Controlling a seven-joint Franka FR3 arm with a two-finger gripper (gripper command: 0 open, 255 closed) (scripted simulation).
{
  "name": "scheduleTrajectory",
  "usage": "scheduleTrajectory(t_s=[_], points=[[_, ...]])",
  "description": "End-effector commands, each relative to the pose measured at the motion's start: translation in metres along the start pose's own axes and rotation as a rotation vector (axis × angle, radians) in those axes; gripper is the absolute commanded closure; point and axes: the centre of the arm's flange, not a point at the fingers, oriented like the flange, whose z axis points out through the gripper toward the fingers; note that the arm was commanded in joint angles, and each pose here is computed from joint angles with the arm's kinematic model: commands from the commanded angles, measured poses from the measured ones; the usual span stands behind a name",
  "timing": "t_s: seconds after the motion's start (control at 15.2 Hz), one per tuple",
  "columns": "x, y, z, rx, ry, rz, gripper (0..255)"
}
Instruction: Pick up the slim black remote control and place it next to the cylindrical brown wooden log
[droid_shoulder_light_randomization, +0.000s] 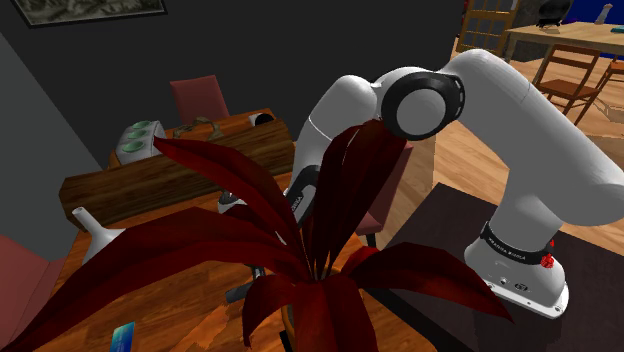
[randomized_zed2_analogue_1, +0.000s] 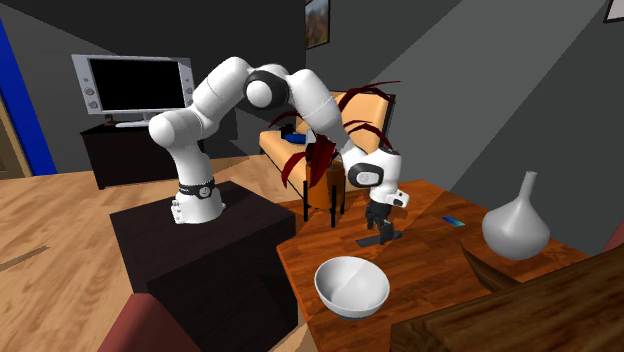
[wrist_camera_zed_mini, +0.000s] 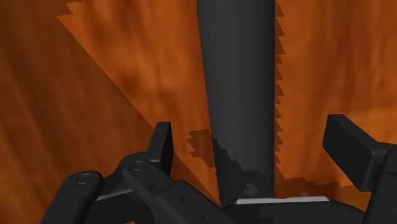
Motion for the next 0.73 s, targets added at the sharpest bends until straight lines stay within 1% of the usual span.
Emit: scheduleTrajectory(t_s=[0.0, 0.46, 0.53, 0.66], points=[[-0.0006, -0.0001, 0.0091, 0.000, 0.000, 0.000, 0], [-0.0006, 0.0000, 0.0091, 0.000, 0.000, 0.000, 0], [-0.0006, 0.0000, 0.0091, 0.000, 0.000, 0.000, 255], [-0.0006, 0.0000, 0.0091, 0.000, 0.000, 0.000, 255]])
